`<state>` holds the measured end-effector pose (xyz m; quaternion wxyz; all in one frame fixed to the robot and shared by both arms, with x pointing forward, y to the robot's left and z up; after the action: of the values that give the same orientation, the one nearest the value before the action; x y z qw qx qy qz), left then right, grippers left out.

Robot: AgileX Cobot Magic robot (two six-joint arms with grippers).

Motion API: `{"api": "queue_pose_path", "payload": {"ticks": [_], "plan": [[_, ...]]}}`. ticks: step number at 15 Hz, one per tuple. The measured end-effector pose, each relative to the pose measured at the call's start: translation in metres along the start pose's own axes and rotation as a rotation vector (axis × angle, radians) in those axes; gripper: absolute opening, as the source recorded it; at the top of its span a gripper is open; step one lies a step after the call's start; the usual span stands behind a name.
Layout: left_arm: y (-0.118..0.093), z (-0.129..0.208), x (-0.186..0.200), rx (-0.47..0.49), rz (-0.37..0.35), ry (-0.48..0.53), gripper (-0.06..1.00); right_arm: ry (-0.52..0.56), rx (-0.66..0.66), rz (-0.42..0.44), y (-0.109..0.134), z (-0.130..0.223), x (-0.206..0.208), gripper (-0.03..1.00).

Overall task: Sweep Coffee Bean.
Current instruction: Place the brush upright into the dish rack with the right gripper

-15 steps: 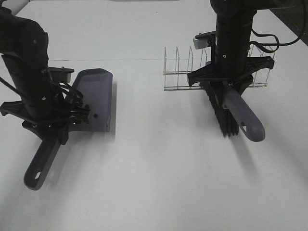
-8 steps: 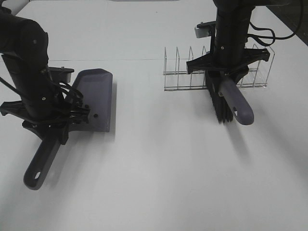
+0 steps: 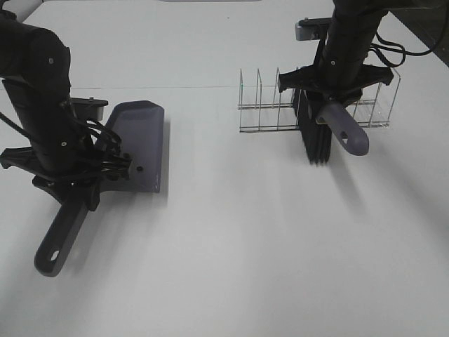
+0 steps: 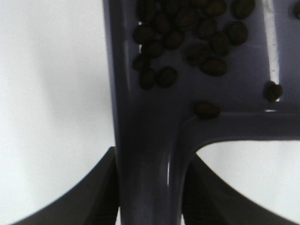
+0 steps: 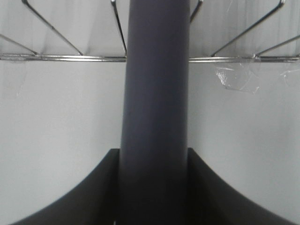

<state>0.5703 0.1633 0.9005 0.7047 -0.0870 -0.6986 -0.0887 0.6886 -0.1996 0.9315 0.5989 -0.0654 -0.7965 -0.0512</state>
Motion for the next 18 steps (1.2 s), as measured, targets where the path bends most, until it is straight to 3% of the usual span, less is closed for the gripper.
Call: {"api": "queue_pose_path", "payload": {"ticks": [6,18], "plan": [[0.000,0.001,0.000,0.000,-0.002,0.013,0.33,-0.040,0.002,-0.008,0.008,-0.021,-0.005,0.29],[0.000,0.002,0.000,0.000,-0.003,0.021,0.33,0.023,0.031,0.025,0.008,-0.019,-0.018,0.29]]}}
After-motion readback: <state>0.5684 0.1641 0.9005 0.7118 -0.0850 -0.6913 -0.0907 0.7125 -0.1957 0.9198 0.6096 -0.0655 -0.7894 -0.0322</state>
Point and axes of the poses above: a point on each arm's last joint axis where the gripper is mounted, x pointing back along that axis away from the gripper, y along the wrist's bending axis when the last joint is at zero, z = x × y, the point moved 1 cm from there along -x, pointing out along that axis toward the gripper, and after that the axes turned 9 degrees about -x, right-handed, at the moved point
